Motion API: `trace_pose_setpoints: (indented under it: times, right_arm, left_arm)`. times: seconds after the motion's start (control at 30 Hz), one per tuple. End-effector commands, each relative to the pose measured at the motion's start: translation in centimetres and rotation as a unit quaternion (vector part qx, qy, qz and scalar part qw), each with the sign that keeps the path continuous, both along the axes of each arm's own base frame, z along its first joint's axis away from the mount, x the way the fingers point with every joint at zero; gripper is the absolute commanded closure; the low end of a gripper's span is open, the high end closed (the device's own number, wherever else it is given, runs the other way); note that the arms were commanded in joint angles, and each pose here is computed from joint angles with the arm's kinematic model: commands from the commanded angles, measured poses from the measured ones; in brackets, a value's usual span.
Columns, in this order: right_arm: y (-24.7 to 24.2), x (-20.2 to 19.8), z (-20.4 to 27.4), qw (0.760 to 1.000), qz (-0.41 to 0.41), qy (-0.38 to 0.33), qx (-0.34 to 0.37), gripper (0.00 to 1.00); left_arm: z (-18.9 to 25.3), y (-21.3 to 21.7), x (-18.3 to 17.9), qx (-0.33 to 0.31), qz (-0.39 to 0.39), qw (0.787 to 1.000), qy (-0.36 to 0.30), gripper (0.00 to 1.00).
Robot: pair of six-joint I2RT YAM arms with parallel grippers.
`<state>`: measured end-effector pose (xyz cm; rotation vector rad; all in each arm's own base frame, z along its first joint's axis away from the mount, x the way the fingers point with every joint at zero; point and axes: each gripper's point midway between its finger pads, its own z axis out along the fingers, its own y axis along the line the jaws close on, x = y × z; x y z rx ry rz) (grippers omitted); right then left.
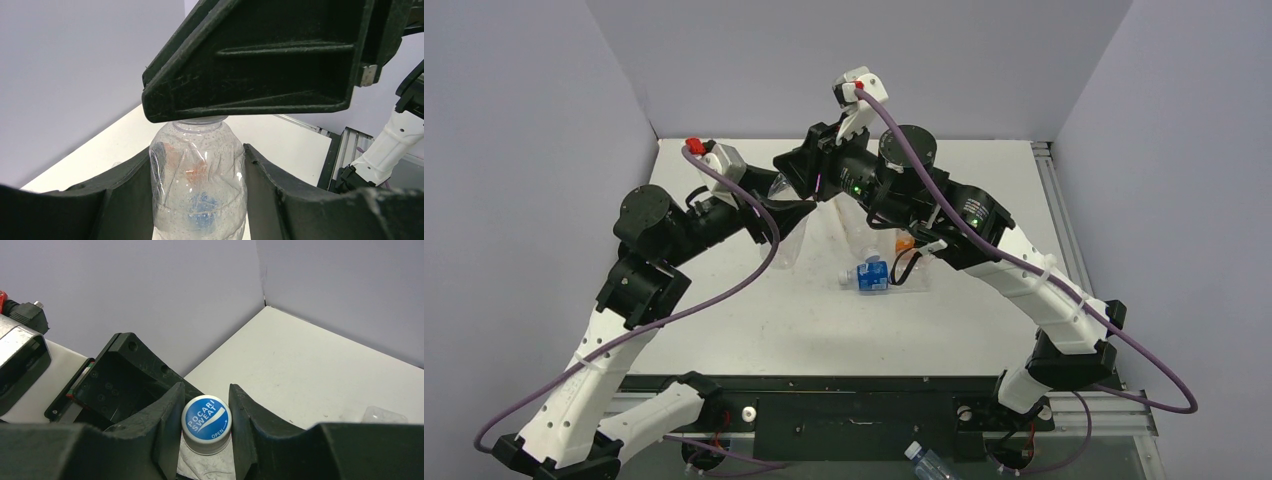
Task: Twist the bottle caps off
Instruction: Unscrew the bottle cap from the plastic bottle.
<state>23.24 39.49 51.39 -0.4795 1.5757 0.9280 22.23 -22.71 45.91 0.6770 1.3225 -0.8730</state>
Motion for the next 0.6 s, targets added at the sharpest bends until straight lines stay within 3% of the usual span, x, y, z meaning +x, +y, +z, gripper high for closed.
trace_pose_setpoints:
  times: [0.0,0.13,0.23,0.37,0.43,0.57]
  right_arm:
    - [0.4,-0.4,1.3,0.999,0.017,-0.006,0.027,0.71]
    - [0.6,0.0,0.9,1.0,0.012,-0.009,0.017,0.83]
    - [0.2,0.4,0.5,1.0,0.009,-0.013,0.001,1.0]
    - [0.2,-2.5,1.6,0.99,0.128,-0.044,0.024,1.0]
    - [0.1,-6.0,2.7,0.969,0.231,-0.068,0.048,1.0]
    - [-0.5,-10.1,4.1,0.937,0.33,-0.094,0.069,1.0]
  left_arm:
    - [1.4,-0.3,-0.8,-0.018,-0.016,1.0,-0.015,1.0]
    - [1.7,-0.3,-1.0,-0.025,-0.021,0.999,-0.01,1.0]
    - [2.6,-0.6,-1.9,-0.038,-0.042,0.998,-0.006,1.0]
    - [4.5,-1.4,-4.7,-0.065,-0.116,0.991,0.007,1.0]
    - [5.4,-1.8,-6.5,-0.073,-0.164,0.984,0.014,1.0]
    - [7.0,-2.1,-9.8,-0.081,-0.251,0.964,0.02,1.0]
